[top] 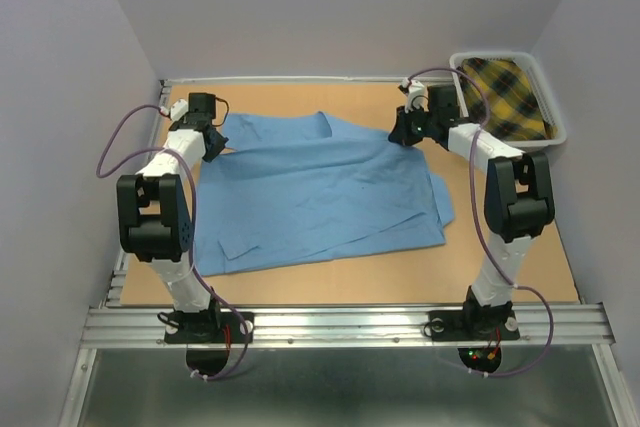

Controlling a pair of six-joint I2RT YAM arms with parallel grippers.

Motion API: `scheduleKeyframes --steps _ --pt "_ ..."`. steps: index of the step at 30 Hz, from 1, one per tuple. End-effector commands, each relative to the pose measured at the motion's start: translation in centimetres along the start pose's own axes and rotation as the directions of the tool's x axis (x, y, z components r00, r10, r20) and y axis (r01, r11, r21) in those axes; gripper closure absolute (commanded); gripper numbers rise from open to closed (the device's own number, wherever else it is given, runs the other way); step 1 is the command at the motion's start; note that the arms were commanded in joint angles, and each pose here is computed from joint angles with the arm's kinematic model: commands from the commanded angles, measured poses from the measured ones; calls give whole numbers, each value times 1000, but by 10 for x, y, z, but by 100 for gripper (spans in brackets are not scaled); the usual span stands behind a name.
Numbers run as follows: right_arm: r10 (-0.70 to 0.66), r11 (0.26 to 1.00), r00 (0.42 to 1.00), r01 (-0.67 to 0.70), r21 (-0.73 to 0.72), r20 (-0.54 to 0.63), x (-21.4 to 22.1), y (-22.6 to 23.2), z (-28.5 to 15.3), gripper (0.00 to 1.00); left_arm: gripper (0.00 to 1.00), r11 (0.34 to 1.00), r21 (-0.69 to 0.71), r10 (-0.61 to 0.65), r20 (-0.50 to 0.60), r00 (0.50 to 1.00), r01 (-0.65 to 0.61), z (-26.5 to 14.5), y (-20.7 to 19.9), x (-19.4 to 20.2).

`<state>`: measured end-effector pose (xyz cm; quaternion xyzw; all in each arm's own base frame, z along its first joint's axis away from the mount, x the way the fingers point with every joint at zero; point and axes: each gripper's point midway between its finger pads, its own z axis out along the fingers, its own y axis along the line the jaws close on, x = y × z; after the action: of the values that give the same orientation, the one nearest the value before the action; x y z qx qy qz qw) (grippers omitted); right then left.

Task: Fold and stack the long sleeve shirts
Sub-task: Fold the shirt

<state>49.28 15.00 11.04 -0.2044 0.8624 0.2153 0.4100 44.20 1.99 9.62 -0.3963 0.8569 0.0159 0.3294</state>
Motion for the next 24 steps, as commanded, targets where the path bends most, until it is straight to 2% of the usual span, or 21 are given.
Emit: scheduleKeyframes --steps 1,6,14,24 --pt "-20 993 999 24 113 -39 23 -19 -10 99 100 999 36 6 53 999 -8 -14 0 1" --pt "-7 987 999 14 157 -42 38 -20 -15 99 100 999 37 2 50 999 -4 -13 14 17" --pt "-35 987 999 31 159 19 23 -8 -22 98 100 995 99 16 74 997 -23 -24 8 13" --pt "-1 991 999 -5 133 43 29 5 -31 88 100 997 72 2 5 1000 -3 -18 30 46"
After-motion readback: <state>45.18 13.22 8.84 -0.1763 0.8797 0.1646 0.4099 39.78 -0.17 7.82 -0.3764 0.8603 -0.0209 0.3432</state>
